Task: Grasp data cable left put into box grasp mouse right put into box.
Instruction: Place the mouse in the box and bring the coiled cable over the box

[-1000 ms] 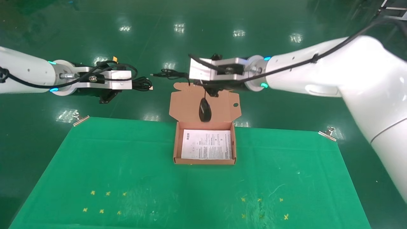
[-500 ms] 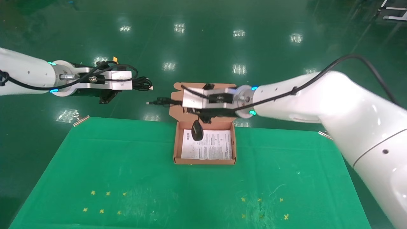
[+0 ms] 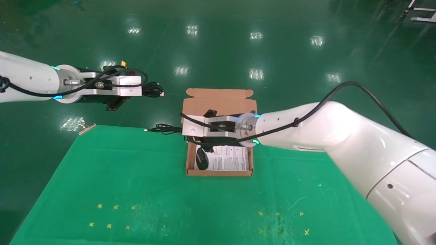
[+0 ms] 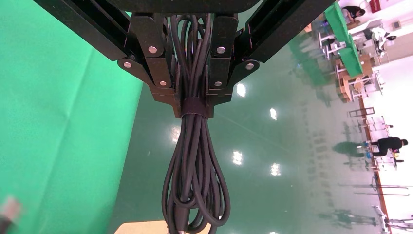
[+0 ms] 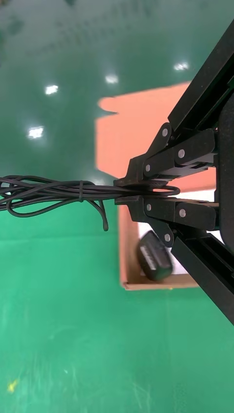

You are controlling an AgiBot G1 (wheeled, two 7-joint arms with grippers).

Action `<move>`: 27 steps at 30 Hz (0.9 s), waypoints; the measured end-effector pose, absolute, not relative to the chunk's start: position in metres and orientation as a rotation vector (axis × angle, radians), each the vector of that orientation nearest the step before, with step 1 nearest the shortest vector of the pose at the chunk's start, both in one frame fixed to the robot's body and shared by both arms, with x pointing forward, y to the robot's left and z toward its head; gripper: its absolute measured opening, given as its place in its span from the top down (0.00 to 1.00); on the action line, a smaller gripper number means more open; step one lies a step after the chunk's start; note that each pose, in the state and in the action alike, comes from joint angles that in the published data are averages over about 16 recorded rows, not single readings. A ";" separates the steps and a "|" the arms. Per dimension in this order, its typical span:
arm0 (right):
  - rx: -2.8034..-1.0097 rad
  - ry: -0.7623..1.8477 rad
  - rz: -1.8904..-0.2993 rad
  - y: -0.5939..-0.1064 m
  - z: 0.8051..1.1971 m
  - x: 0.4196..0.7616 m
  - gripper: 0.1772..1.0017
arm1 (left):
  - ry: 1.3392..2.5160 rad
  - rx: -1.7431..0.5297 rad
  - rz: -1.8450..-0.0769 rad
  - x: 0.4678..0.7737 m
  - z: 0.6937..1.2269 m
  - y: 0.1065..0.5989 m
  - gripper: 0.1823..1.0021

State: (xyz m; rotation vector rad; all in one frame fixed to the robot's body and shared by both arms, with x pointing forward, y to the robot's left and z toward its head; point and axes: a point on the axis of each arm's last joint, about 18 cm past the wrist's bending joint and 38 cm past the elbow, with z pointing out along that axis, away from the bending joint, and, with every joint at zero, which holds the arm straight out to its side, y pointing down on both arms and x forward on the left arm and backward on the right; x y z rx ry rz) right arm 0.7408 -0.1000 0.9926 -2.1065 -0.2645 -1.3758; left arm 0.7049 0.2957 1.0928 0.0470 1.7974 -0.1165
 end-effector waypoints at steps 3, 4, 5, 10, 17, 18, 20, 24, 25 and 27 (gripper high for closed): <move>-2.108 -0.192 -1.358 -0.107 0.984 0.746 0.96 | 1.797 0.047 -0.116 0.705 1.093 0.296 0.90; -2.109 -0.167 -1.352 -0.110 0.981 0.748 0.96 | 1.797 0.047 -0.116 0.705 1.093 0.296 0.90; -2.109 -0.140 -1.346 -0.113 0.978 0.750 0.96 | 1.797 0.047 -0.116 0.705 1.093 0.296 0.90; -2.115 -0.026 -1.319 -0.127 0.963 0.758 0.96 | 1.797 0.047 -0.116 0.705 1.093 0.296 0.90; -2.136 0.047 -1.288 -0.139 0.951 0.762 0.96 | 1.798 0.047 -0.117 0.705 1.092 0.295 0.90; -2.140 0.050 -1.285 -0.139 0.950 0.762 0.96 | 1.798 0.048 -0.118 0.705 1.092 0.295 0.90; -2.145 0.055 -1.279 -0.141 0.948 0.762 0.96 | 1.800 0.050 -0.120 0.705 1.091 0.294 0.90; -2.150 0.061 -1.273 -0.144 0.947 0.761 0.95 | 1.805 0.058 -0.128 0.708 1.087 0.288 0.90; -2.150 0.062 -1.273 -0.145 0.947 0.761 0.94 | 1.808 0.060 -0.131 0.709 1.085 0.287 0.90; -2.151 0.066 -1.275 -0.148 0.948 0.761 0.93 | 1.814 0.067 -0.138 0.711 1.081 0.282 0.90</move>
